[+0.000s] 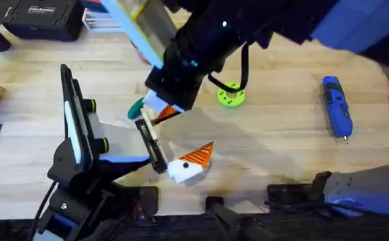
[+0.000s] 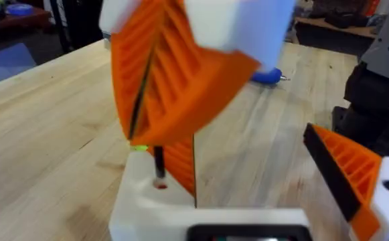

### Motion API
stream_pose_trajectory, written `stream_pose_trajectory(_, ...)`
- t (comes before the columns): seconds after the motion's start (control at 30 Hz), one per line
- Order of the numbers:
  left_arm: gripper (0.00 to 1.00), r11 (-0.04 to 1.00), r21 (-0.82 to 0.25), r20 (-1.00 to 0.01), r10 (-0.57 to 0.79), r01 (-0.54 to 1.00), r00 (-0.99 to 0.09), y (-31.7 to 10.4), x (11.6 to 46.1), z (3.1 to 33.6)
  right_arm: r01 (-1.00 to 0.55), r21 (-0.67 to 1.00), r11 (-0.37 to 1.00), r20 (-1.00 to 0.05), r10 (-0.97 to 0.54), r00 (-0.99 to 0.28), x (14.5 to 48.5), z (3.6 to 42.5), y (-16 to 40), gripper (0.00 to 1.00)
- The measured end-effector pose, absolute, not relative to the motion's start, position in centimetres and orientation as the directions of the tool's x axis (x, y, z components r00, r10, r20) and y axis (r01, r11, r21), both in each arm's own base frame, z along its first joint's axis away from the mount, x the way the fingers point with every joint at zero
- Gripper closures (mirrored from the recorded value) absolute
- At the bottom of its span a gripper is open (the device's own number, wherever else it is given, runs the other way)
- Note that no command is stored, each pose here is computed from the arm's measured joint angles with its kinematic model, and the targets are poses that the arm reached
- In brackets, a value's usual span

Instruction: Pick up the gripper from the table and insert it into the empty holder that is missing its gripper. Then pick up a screw, insert it into the mounting hole, and use the screwdriver to tighten it. Finally, clean up the table by picking up the vegetable and placing it into the bucket.

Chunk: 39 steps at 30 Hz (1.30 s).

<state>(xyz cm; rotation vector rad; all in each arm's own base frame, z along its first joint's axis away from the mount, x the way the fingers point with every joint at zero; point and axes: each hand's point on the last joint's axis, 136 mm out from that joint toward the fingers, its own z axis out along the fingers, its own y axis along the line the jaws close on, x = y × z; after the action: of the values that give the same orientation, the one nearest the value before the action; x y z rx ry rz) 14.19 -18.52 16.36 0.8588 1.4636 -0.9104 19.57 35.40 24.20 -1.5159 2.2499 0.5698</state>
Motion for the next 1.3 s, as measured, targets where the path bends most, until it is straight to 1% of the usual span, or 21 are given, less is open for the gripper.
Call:
stream_pose_trajectory(0.13,0.015,0.431,-0.066,-0.997,0.013,0.900,-0.080,-18.5,14.2,16.4,-0.936,0.110,0.334,-0.506,-0.792,-0.341,19.2,24.1,35.6,0.994)
stream_pose_trajectory(0.5,0.016,0.431,-0.066,-0.997,0.013,0.900,-0.080,-18.5,14.2,16.4,-0.934,0.100,0.344,-0.482,-0.804,-0.348,19.6,23.1,35.7,0.994)
stream_pose_trajectory(1.13,0.015,0.431,-0.066,-0.997,0.013,0.900,-0.080,-18.5,14.2,16.4,-0.932,0.084,0.354,-0.478,-0.806,-0.349,19.9,23.0,35.5,0.994)
stream_pose_trajectory(1.3,0.015,0.431,-0.067,-0.997,0.013,0.900,-0.080,-18.5,14.2,16.4,-0.930,0.090,0.356,-0.454,-0.817,-0.356,19.6,22.7,35.0,0.994)
